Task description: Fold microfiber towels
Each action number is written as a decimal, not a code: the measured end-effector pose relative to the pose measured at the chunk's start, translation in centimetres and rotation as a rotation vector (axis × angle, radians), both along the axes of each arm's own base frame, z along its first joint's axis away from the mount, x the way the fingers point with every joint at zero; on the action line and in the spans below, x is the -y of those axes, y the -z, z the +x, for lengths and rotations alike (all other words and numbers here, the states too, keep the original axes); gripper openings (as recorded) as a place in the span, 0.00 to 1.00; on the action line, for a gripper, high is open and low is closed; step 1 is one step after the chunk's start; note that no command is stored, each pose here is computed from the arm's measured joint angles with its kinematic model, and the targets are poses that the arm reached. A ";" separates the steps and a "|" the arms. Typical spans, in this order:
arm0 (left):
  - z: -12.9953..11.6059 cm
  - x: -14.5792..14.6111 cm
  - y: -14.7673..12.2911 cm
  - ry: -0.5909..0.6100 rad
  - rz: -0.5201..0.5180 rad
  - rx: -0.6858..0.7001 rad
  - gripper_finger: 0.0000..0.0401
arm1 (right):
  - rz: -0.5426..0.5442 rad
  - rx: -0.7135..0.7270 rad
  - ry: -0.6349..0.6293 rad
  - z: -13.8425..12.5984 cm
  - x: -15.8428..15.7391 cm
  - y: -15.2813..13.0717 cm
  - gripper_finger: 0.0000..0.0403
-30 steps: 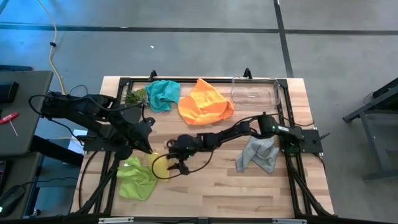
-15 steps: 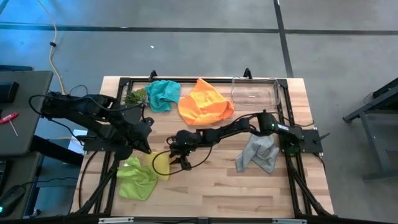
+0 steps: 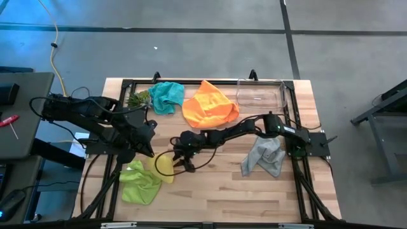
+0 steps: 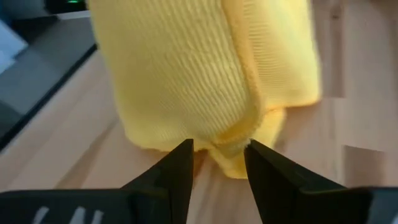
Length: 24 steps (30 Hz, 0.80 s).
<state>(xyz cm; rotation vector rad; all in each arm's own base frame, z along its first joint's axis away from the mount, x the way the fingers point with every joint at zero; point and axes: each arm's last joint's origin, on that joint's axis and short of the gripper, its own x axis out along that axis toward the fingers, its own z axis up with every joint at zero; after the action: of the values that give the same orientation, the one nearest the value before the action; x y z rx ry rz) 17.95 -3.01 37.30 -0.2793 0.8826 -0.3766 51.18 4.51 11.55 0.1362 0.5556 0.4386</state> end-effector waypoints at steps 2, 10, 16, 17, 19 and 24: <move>0.0 0.0 0.0 -0.001 0.000 0.000 0.00 | -0.024 0.003 0.033 0.0 -0.1 0.0 0.33; 0.0 0.0 0.0 -0.003 0.003 0.000 0.00 | -0.042 0.008 0.053 0.0 -0.8 0.0 0.33; 0.0 0.0 0.0 -0.004 0.003 0.001 0.00 | -0.072 0.016 0.079 0.0 -1.7 0.0 0.33; 0.0 0.0 0.0 -0.006 0.005 0.001 0.00 | -0.080 0.017 0.086 -0.1 -2.0 0.0 0.32; 0.0 -0.1 0.0 -0.012 0.012 0.002 0.00 | -0.089 0.022 0.093 -0.1 -2.4 0.0 0.30; 0.0 -0.1 0.0 -0.014 0.014 0.002 0.00 | -0.109 0.036 0.114 -0.1 -3.1 -0.1 0.22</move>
<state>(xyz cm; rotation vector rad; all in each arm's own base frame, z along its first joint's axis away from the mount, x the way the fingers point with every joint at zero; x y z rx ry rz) 17.97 -2.94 37.29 -0.2716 0.8808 -0.3577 51.06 7.57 11.68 0.0552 0.5326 0.2984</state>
